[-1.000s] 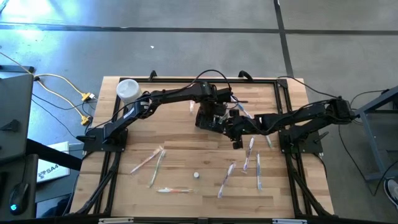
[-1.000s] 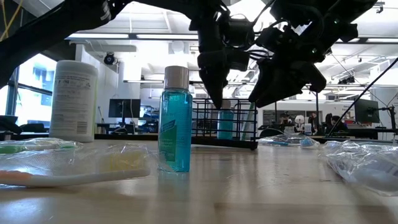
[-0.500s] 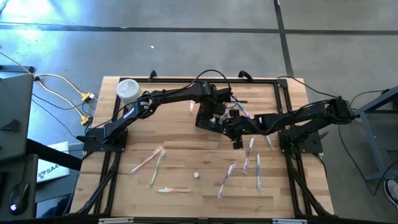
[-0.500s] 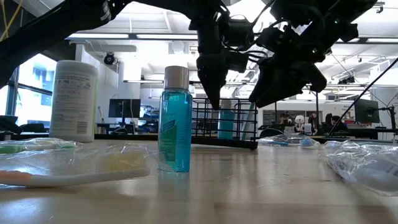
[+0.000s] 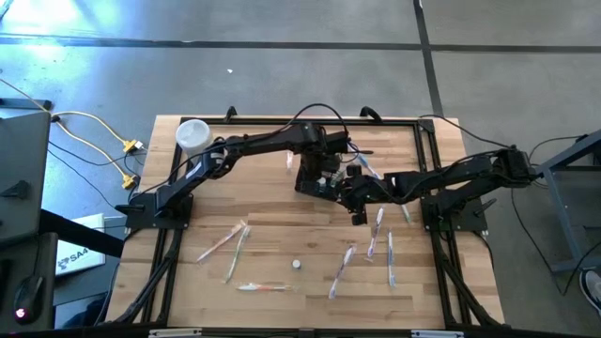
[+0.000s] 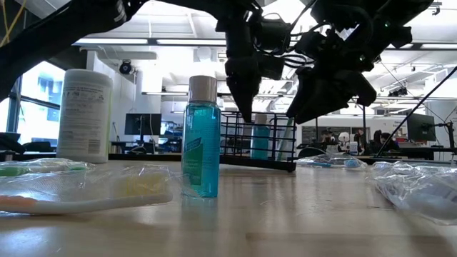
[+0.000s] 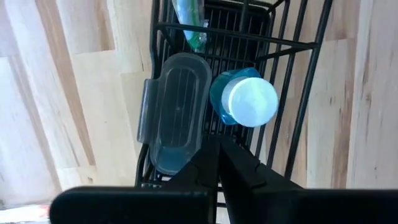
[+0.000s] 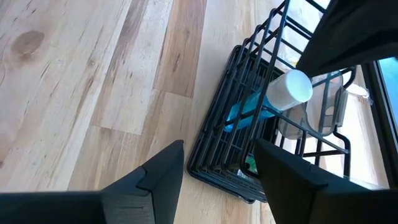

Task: Pick & Place toothbrushing station
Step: Put the middle orange toothbrush into the mesh organizer

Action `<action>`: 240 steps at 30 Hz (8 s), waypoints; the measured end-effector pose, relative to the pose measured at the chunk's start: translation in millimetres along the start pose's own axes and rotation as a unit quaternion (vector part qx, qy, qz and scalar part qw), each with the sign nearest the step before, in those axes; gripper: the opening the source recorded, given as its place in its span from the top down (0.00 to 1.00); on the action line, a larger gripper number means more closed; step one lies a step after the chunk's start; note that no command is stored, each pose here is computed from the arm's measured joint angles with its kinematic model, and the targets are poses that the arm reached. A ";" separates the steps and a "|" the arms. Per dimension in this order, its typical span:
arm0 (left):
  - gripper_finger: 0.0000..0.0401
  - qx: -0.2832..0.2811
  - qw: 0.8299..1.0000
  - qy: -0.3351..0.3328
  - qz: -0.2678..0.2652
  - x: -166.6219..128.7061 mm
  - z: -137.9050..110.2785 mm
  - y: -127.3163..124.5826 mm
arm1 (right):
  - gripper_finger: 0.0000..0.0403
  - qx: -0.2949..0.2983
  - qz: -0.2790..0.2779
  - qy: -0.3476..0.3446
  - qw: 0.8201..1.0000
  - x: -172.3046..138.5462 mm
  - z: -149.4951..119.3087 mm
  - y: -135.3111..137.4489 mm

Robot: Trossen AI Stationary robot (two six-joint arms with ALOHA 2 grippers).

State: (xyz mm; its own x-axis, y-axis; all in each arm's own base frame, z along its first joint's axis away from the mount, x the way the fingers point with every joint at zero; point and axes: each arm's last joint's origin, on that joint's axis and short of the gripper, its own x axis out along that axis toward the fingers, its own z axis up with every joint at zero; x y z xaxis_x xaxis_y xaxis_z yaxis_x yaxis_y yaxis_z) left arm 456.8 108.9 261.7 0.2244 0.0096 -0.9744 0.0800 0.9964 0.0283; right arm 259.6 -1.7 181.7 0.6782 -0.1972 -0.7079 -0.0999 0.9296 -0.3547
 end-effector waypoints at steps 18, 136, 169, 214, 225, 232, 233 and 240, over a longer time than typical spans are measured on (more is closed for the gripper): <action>0.98 -0.002 1.000 -0.017 -0.010 -7.9 0.3 -1.2 | 0.53 0.001 0.000 -0.003 1.000 -0.6 0.2 -0.2; 0.52 -0.253 0.963 0.083 0.032 17.5 -245.9 -227.9 | 0.53 0.045 0.177 -0.177 0.967 -84.8 34.8 105.2; 0.95 -0.368 0.925 0.064 0.069 63.3 -282.3 -217.8 | 0.53 0.063 0.218 -0.154 0.962 -72.2 34.0 115.4; 1.00 -0.073 0.773 -0.607 0.170 -101.0 -195.4 -93.7 | 0.53 0.049 0.209 -0.214 0.953 -91.8 38.9 138.0; 1.00 -0.015 0.720 -0.684 0.119 -44.7 -164.6 -36.3 | 0.53 0.060 0.196 -0.209 0.956 -90.2 38.6 137.8; 1.00 -0.011 0.705 -0.697 0.132 -20.3 -156.0 -25.9 | 0.53 0.054 0.195 -0.196 0.960 -76.0 37.2 148.1; 1.00 -0.004 0.695 -0.707 0.134 -20.3 -155.1 -25.9 | 0.53 0.052 0.195 -0.194 0.960 -73.6 36.9 149.4; 1.00 0.004 0.704 -0.698 0.131 -2.7 -151.3 -23.2 | 0.54 0.055 0.207 -0.200 0.956 -66.2 39.1 151.9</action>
State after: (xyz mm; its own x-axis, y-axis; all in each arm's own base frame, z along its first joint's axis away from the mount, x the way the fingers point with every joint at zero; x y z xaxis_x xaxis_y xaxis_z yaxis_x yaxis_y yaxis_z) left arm 307.3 98.5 230.0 0.9679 0.0949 0.2329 -0.1374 0.9751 0.1739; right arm 228.0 164.7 198.5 0.8243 0.3086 -0.4747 -0.3570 0.9340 -0.0126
